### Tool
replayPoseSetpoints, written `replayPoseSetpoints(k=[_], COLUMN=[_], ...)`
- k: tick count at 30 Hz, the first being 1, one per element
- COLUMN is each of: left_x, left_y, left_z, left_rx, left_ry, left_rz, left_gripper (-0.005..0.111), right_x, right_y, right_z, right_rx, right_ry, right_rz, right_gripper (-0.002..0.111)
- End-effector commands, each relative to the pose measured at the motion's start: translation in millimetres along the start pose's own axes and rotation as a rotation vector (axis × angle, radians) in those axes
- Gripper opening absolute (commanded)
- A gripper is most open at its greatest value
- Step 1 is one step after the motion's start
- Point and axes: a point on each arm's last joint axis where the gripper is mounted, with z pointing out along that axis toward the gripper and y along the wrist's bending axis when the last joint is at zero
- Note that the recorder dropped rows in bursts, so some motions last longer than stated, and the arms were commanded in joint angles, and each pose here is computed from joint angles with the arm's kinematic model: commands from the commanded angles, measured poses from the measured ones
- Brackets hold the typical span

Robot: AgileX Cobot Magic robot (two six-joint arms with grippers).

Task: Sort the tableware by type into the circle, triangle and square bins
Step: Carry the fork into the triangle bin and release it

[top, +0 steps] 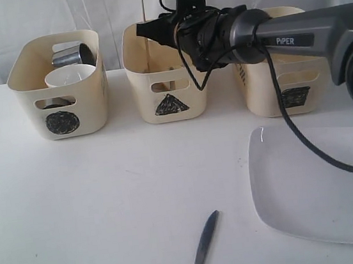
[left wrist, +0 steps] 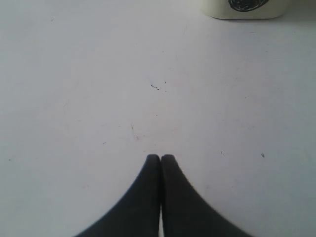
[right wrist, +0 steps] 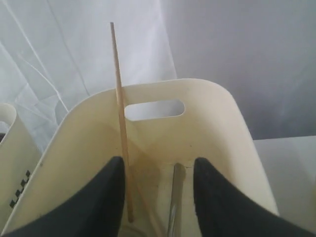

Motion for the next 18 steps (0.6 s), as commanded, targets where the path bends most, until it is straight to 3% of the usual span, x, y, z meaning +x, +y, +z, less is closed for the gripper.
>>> replayPoseSetpoints(k=[1,5,9,13,18], left_x=[3.0,3.0,3.0,3.0,3.0], left_y=[-0.8,-0.8,-0.8,-0.8,-0.8], left_z=[0.2,0.2,0.2,0.2,0.2], left_rx=[0.006,0.006,0.006,0.006,0.006], left_ry=[0.023,0.023,0.023,0.023,0.023], left_rz=[-0.010,-0.010,-0.010,-0.010,-0.010], left_gripper=[0.000,0.000,0.000,0.000,0.000], right_x=[-14.4,-36.9,-53.1,-47.2,-23.6], right_y=[-1.3,11.6,21.7,22.6,12.7], right_z=[-5.1,-22.5,-41.8,-52.0,-61.5], right_rx=[-0.026,-0.149,-0.266,-0.323,-0.345], right_ry=[-0.019,-0.019,-0.024,-0.014,-0.003], right_rz=[-0.013,-0.014,-0.156,-0.387,-0.849], right_gripper=[0.043,0.043,0.041,0.034,0.029])
